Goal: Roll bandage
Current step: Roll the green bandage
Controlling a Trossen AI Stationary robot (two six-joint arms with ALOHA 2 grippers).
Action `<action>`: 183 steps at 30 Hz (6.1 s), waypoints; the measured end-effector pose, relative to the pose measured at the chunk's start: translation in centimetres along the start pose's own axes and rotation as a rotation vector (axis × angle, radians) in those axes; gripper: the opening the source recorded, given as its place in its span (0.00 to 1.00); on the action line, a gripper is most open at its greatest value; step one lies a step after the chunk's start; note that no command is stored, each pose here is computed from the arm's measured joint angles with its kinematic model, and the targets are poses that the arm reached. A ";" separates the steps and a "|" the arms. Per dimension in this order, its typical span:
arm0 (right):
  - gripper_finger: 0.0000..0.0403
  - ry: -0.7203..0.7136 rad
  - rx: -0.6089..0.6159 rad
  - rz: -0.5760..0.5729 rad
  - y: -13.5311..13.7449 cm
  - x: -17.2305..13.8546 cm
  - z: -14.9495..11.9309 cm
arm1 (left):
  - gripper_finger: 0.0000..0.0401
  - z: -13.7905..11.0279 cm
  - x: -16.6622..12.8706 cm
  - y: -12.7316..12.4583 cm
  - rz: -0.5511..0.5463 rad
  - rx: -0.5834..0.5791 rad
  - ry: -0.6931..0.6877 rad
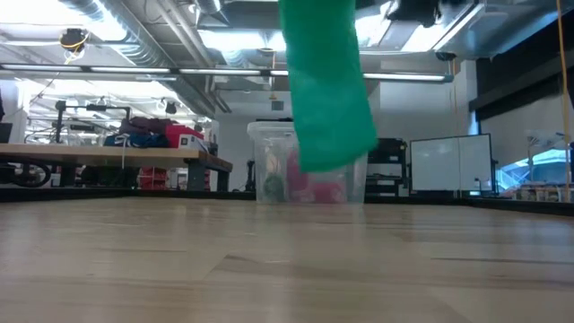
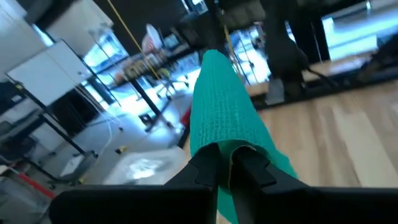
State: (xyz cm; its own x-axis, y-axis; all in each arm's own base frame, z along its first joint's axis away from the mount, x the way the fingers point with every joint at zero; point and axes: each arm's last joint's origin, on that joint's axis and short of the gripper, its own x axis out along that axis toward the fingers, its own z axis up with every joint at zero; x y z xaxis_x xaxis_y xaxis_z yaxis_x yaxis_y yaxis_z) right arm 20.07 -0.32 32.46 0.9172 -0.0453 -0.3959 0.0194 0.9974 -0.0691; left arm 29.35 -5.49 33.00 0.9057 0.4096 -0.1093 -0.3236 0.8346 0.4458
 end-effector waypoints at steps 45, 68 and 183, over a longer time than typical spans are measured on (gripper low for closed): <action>0.03 -0.706 -0.291 0.115 3.9 -1.1 11.3 | 0.04 -0.7 -0.1 0.4 -0.053 0.044 0.053; 0.01 -0.457 -0.226 -0.539 -10.6 -0.3 15.4 | 0.04 -2.4 0.2 -8.3 -0.600 -0.163 0.072; 0.01 -0.294 -0.339 -0.269 -2.1 8.9 2.9 | 0.04 3.2 -4.5 3.2 -0.947 -0.319 -0.432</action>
State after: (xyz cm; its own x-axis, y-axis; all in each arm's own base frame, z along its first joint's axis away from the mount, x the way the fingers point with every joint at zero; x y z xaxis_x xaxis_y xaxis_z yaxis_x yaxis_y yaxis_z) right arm 29.37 -2.71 31.77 0.9715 -0.2312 -0.0527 0.1846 0.8766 -0.4444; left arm 25.11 -5.80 37.79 0.8247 -0.5621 0.0623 0.5566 0.8262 0.0872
